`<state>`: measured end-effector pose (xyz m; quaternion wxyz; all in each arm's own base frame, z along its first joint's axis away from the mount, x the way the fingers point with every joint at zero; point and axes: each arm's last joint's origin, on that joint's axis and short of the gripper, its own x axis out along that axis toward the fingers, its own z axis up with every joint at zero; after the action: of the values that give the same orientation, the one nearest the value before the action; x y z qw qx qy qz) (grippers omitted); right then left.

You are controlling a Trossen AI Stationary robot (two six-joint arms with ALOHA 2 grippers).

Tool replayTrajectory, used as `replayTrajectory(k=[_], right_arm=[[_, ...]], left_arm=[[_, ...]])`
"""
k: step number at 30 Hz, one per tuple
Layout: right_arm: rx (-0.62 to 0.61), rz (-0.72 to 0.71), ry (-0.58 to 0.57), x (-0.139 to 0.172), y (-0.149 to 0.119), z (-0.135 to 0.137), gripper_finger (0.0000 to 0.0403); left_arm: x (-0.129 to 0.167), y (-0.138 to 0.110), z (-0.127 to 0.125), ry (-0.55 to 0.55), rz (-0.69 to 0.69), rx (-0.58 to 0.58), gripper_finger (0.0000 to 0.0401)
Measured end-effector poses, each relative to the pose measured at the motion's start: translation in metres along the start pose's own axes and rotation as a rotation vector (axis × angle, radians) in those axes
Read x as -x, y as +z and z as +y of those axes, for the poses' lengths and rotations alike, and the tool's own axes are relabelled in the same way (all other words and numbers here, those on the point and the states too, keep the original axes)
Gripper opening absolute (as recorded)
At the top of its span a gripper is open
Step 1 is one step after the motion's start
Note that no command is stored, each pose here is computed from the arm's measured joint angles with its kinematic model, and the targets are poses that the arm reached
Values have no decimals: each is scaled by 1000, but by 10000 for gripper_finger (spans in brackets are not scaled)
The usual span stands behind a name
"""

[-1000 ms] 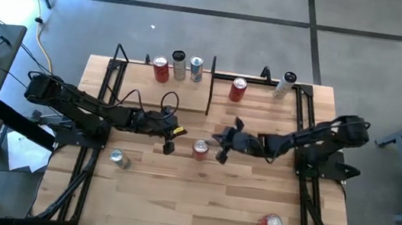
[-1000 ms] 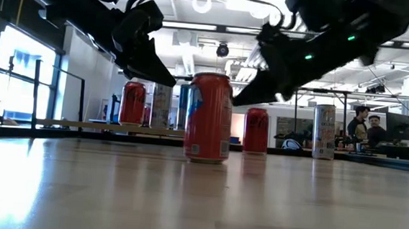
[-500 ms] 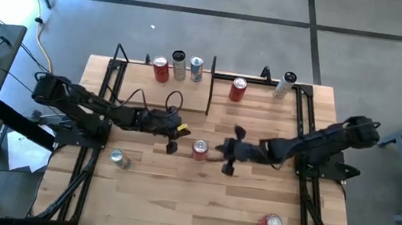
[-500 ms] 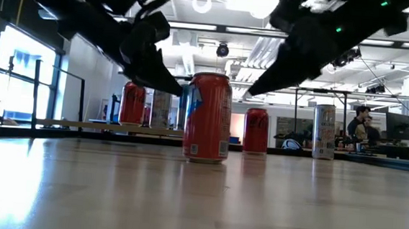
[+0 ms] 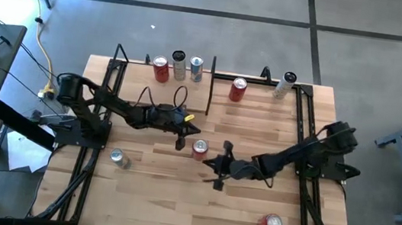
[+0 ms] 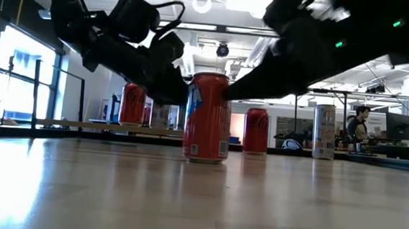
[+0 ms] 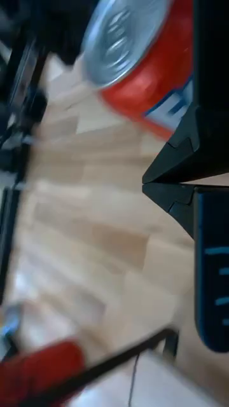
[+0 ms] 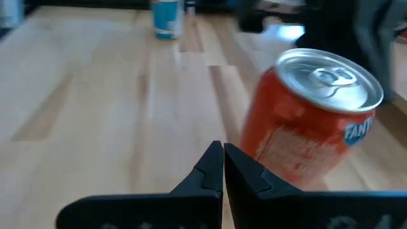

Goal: Place canned beverage on shelf
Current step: Put the left red soda can on the shelf

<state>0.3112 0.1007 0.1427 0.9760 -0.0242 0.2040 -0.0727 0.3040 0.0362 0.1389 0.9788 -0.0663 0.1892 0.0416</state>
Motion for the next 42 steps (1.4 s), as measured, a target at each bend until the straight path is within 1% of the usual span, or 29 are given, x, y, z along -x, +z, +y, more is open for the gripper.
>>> replayTrajectory(k=[5, 13, 18, 23, 28, 34, 38, 42], right_arm=[[-34, 22, -60, -13, -4, -10, 0], [-38, 87, -105, -7, -5, -14, 0], [-24, 84, -174, -4, -2, -19, 0], [-36, 87, -204, -7, -1, -28, 0], [-50, 78, -239, -12, 2, -41, 0], [-54, 21, -163, -21, 11, -59, 0], [-40, -33, -98, -25, 18, -70, 0], [-19, -92, -51, -27, 25, -78, 0]], left_arm=[[-4, -5, -3, -42, 17, -10, 0], [6, -5, -15, -53, 3, -32, 0], [12, -14, -22, -20, 40, -14, 0], [18, -25, -32, -13, 76, -3, 0], [33, -28, -46, 0, 82, 0, 0], [58, -17, -65, 0, 91, 2, 0], [76, -11, -75, 39, 96, -29, 0], [89, -5, -82, 24, 73, -43, 0]])
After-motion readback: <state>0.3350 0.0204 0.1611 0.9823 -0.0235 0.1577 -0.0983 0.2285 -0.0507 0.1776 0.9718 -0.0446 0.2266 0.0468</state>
